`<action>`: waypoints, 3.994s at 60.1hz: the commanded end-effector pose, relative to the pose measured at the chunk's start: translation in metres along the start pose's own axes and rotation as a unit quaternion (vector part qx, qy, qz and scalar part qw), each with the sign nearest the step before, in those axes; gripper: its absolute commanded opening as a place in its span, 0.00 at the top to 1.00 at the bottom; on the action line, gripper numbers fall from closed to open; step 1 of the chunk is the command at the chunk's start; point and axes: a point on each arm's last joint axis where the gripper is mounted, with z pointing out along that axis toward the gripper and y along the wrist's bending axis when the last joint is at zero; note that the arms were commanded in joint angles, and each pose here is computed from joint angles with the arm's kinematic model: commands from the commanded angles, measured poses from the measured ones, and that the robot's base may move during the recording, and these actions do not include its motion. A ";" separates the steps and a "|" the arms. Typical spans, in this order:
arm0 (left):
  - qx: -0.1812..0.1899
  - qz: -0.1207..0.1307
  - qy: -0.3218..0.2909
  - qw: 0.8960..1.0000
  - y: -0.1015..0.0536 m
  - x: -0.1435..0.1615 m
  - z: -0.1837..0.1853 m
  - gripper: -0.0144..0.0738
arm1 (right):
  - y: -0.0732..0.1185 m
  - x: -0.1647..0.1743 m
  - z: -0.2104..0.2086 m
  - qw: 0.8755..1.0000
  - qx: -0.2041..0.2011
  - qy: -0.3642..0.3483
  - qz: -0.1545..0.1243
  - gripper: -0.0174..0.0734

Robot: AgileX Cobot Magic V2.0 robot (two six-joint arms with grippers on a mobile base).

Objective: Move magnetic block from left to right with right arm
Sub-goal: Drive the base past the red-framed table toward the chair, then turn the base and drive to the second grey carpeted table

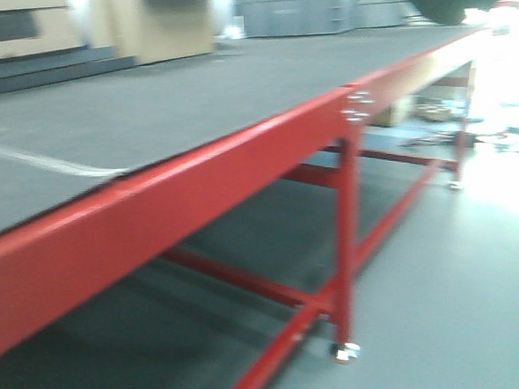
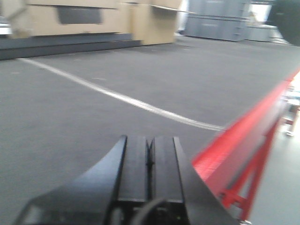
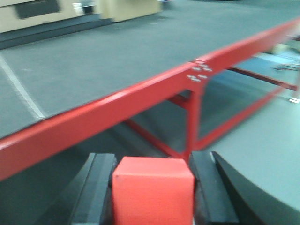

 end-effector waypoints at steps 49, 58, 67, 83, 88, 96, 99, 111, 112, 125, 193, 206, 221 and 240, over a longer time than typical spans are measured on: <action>0.001 -0.004 -0.047 0.999 0.000 -0.006 -0.001 0.97 | 0.002 -0.015 -0.001 0.999 -0.004 -0.051 -0.011 0.70; 0.001 -0.004 -0.047 0.999 0.000 -0.006 -0.001 0.97 | 0.002 -0.015 -0.001 0.999 -0.004 -0.051 -0.011 0.70; 0.001 -0.004 -0.047 0.999 0.000 -0.006 -0.001 0.97 | 0.002 -0.015 -0.001 0.999 -0.004 -0.051 -0.011 0.70; 0.001 -0.004 -0.048 0.999 0.000 -0.006 -0.001 0.97 | 0.002 -0.015 -0.001 0.999 -0.004 -0.051 -0.011 0.70; 0.002 -0.004 -0.048 0.999 0.000 -0.006 -0.001 0.97 | 0.002 -0.015 -0.001 0.999 -0.004 -0.050 -0.011 0.70; 0.010 -0.005 -0.048 0.999 -0.001 -0.006 -0.001 0.97 | 0.002 -0.015 -0.001 0.999 -0.004 -0.051 -0.011 0.70; 0.011 -0.005 -0.048 0.999 -0.001 -0.006 -0.001 0.97 | 0.002 -0.015 -0.001 0.999 -0.004 -0.051 -0.011 0.70; 0.009 -0.005 -0.048 0.999 -0.001 -0.006 -0.001 0.97 | 0.002 -0.015 -0.002 0.999 -0.004 -0.052 -0.011 0.70; 0.010 -0.005 -0.048 0.999 -0.001 -0.006 -0.001 0.97 | 0.002 -0.015 -0.002 0.999 -0.004 -0.052 -0.011 0.70; 0.013 -0.005 -0.048 0.999 -0.001 -0.006 -0.001 0.97 | 0.002 -0.015 -0.002 0.999 -0.004 -0.052 -0.011 0.70; 0.030 -0.007 -0.047 0.998 -0.003 -0.006 -0.001 0.97 | 0.002 -0.015 -0.001 0.999 -0.004 -0.051 -0.011 0.70; 0.030 -0.007 -0.047 0.998 -0.003 -0.006 -0.001 0.97 | 0.002 -0.015 -0.001 0.999 -0.004 -0.051 -0.011 0.70; 0.030 -0.007 -0.047 0.998 -0.003 -0.006 -0.001 0.97 | 0.002 -0.015 -0.001 0.999 -0.004 -0.051 -0.011 0.70; 0.030 -0.007 -0.047 0.998 -0.003 -0.006 -0.001 0.97 | 0.002 -0.015 -0.001 0.999 -0.004 -0.051 -0.011 0.70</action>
